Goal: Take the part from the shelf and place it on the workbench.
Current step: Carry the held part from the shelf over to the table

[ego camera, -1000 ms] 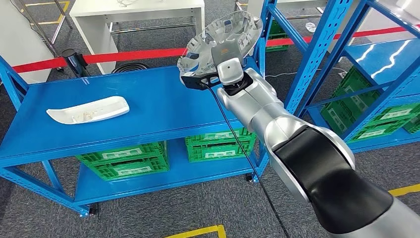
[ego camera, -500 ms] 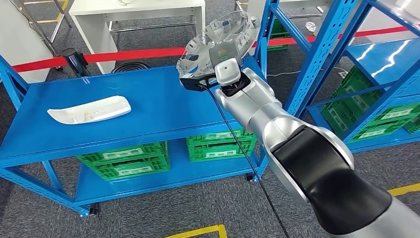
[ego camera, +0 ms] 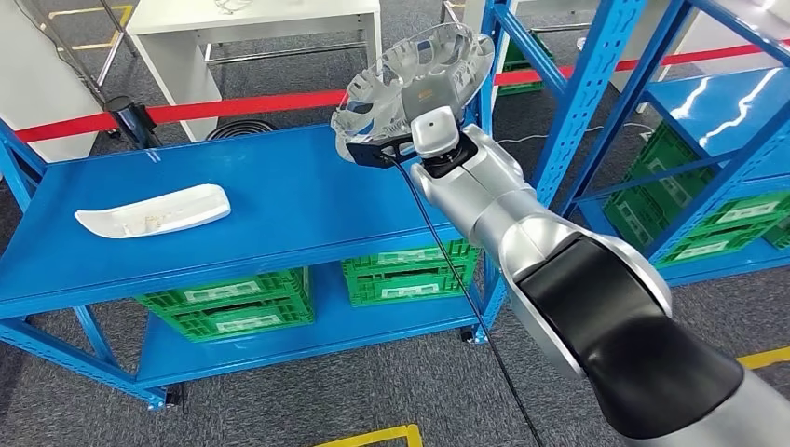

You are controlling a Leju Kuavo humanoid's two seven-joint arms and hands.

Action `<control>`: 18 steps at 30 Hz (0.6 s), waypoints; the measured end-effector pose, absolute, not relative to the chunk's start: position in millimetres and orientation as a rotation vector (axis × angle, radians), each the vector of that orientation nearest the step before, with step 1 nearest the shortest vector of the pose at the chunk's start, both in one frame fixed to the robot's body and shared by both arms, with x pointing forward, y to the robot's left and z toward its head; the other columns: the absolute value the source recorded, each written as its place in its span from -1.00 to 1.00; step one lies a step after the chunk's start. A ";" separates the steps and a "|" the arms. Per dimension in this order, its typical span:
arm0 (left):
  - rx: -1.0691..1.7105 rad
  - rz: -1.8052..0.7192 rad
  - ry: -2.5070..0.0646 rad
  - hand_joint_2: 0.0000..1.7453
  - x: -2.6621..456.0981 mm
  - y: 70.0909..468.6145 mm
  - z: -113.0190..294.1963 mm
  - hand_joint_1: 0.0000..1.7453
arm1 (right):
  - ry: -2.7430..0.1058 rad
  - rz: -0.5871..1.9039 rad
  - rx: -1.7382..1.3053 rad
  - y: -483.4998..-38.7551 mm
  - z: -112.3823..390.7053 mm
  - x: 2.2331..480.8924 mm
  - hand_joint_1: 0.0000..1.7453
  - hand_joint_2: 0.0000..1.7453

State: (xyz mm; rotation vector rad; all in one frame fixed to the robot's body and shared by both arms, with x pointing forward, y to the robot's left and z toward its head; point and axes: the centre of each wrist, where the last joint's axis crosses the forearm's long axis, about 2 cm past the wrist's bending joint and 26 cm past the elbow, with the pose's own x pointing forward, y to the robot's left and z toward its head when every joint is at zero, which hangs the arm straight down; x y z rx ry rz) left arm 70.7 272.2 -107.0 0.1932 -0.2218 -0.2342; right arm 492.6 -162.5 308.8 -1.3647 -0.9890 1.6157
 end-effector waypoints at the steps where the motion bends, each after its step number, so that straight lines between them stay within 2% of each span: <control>1: 0.193 -0.234 -0.220 1.00 70.6 272.0 -107.0 -1.00 | -0.988 1.615 -1.366 -162.8 308.8 492.7 1.00 1.00; 18: 0.194 -0.217 -0.222 1.00 69.5 272.0 -107.2 -1.00 | -0.976 1.616 -1.365 -170.8 306.9 494.3 1.00 1.00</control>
